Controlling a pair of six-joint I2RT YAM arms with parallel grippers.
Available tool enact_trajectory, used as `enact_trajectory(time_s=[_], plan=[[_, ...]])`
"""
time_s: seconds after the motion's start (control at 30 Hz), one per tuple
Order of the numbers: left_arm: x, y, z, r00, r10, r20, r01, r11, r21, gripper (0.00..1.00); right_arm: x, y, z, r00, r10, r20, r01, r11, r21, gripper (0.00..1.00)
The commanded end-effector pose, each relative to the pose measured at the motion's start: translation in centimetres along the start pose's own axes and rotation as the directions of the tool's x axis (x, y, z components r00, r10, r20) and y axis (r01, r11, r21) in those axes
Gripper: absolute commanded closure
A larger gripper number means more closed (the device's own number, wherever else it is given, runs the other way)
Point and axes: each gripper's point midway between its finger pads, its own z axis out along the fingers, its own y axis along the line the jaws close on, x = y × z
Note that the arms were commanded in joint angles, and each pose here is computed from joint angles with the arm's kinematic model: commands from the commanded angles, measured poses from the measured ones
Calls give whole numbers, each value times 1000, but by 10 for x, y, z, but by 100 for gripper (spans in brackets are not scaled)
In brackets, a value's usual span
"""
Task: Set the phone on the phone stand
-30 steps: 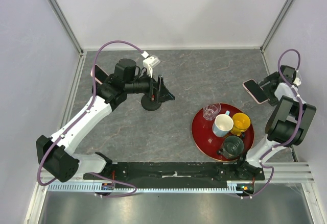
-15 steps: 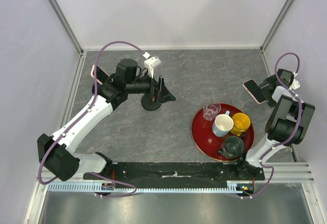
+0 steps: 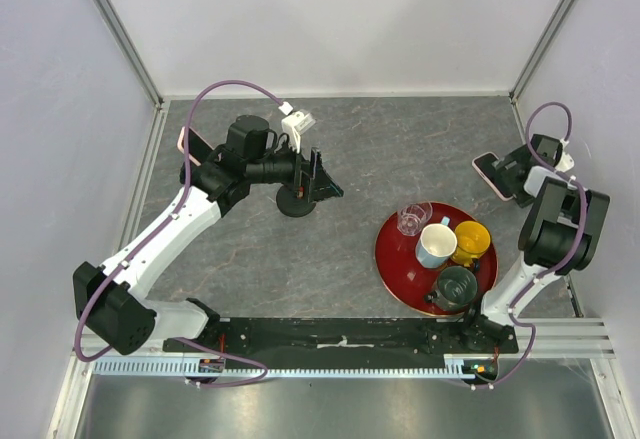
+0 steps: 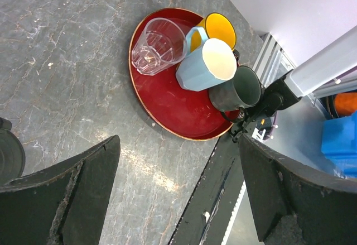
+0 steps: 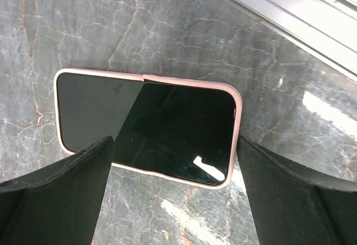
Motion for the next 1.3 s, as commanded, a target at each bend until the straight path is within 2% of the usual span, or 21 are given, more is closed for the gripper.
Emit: enact_trajectory(time_s=[0.0, 0.2, 0.33, 0.4, 0.47, 0.5, 0.57, 0.6, 0.63, 0.67, 0.7, 0.73, 0.8, 0.83, 1.0, 1.27], plan=[[-15, -6, -3, 999, 39, 32, -39, 999, 3, 7, 5, 41, 4, 999, -44, -15, 42, 993, -114, 2], [-15, -7, -4, 999, 39, 32, -39, 999, 3, 7, 44, 100, -17, 983, -167, -72, 144, 956, -256, 2], [-14, -7, -3, 999, 37, 28, -37, 999, 6, 7, 51, 128, -44, 971, -236, -51, 206, 920, -333, 2], [-14, -7, -3, 999, 34, 27, -34, 999, 8, 7, 39, 133, -51, 957, -289, -7, 270, 902, -336, 2], [-14, -8, -3, 999, 34, 28, -35, 999, 13, 7, 32, 122, -47, 931, -366, -1, 353, 899, -259, 2], [-14, -9, -3, 999, 35, 29, -36, 999, 15, 7, 14, 133, -50, 902, -429, 47, 427, 868, -252, 2], [-14, -9, -3, 999, 34, 27, -35, 999, 17, 7, 17, 119, -35, 845, -535, -15, 524, 832, -181, 2], [-14, -9, -3, 999, 33, 27, -33, 999, 17, 7, -4, 136, -38, 805, -592, 31, 587, 789, -184, 2], [-13, -9, -2, 999, 31, 24, -32, 999, 19, 7, 13, 121, -21, 764, -641, -70, 626, 763, -161, 2], [-13, -10, -3, 999, 31, 25, -31, 999, 21, 7, 11, 123, -17, 740, -667, -89, 650, 743, -159, 2], [-13, -9, -2, 999, 31, 25, -31, 999, 21, 7, -13, 144, -21, 714, -699, -41, 686, 710, -159, 2], [-13, -8, -2, 999, 28, 23, -29, 999, 19, 7, 1, 126, -4, 679, -719, -145, 709, 694, -123, 2], [-13, -8, -2, 999, 29, 23, -29, 999, 18, 7, -13, 137, -2, 668, -733, -129, 725, 680, -108, 2], [-12, -7, -1, 999, 30, 21, -30, 999, 16, 7, -8, 133, 7, 651, -742, -156, 737, 668, -102, 2], [-11, -6, 0, 1000, 25, 15, -26, 1000, 15, 7, 2, 133, 24, 642, -746, -178, 737, 664, -122, 2], [-10, -5, 1, 1000, 24, 12, -24, 1000, 13, 7, 17, 112, 42, 622, -746, -236, 759, 649, -53, 2]])
